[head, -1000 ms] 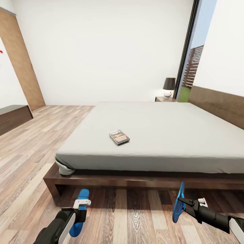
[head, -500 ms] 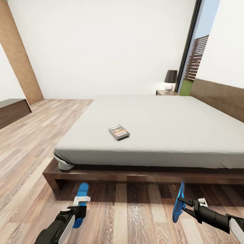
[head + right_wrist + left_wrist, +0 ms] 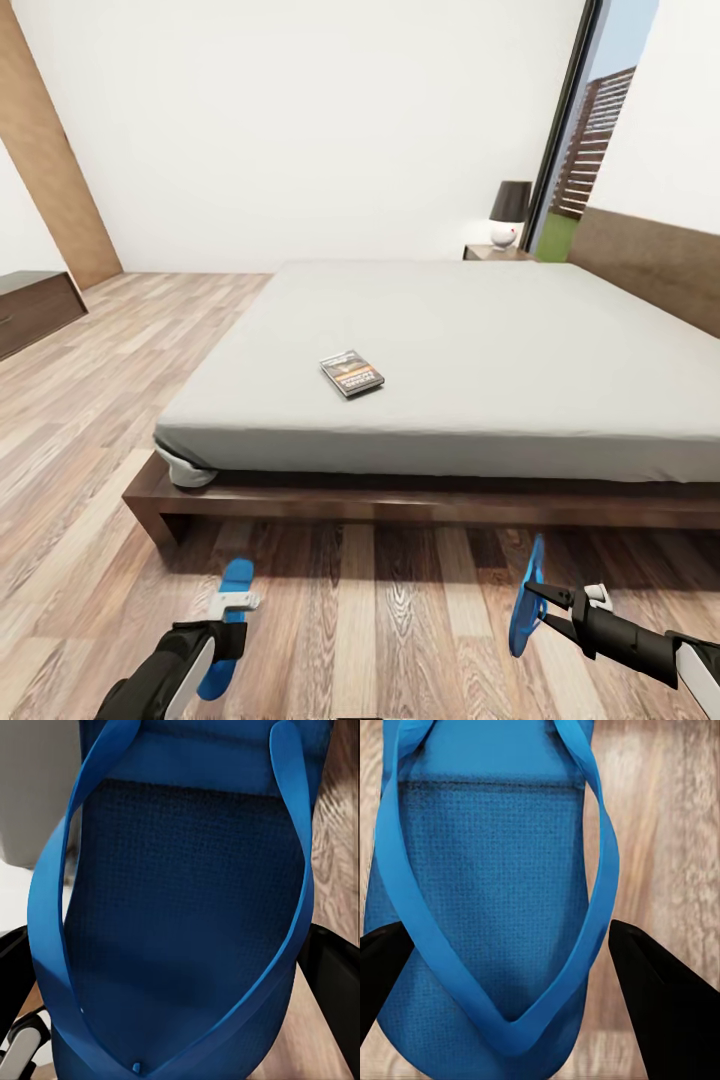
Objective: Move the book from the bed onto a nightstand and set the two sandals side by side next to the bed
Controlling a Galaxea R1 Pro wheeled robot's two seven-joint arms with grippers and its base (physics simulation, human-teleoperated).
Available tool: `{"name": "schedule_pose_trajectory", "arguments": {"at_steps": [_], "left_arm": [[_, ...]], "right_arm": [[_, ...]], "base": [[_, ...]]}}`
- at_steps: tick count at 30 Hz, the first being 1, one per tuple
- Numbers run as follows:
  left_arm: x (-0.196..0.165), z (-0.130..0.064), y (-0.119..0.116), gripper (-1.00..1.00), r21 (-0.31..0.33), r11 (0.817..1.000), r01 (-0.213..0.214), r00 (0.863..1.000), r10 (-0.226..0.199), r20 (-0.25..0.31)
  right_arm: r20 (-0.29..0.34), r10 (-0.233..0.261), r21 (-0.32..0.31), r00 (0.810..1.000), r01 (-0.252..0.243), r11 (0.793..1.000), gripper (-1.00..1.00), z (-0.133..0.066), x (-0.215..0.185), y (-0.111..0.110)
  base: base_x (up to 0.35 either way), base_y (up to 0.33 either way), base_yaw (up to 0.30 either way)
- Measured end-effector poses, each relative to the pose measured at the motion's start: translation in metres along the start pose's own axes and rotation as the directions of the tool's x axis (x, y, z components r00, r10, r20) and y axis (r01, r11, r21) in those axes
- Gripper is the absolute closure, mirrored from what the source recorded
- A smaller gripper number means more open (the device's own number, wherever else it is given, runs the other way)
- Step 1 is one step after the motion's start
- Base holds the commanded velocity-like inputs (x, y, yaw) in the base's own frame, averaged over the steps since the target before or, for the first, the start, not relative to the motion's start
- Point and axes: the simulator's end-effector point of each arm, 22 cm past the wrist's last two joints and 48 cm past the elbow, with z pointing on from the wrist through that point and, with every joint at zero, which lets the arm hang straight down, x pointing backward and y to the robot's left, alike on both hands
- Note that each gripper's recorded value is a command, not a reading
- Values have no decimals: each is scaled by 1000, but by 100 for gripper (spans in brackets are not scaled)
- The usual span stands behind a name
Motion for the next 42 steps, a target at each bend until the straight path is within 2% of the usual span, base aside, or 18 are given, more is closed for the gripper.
{"name": "schedule_pose_trajectory", "arguments": {"at_steps": [21, 42], "left_arm": [[35, 26, 0, 100, -1, 1000, -4, 996, 4, -84], [73, 50, -2, 100, 1, 1000, -7, 986, 7, -165]], "right_arm": [[-34, 63, 53, 997, -61, 997, 100, 10, 14, -38], [-64, 124, 108, 990, -117, 987, 100, 18, 30, -76]], "base": [[0, 0, 0], [0, 0, 0]]}}
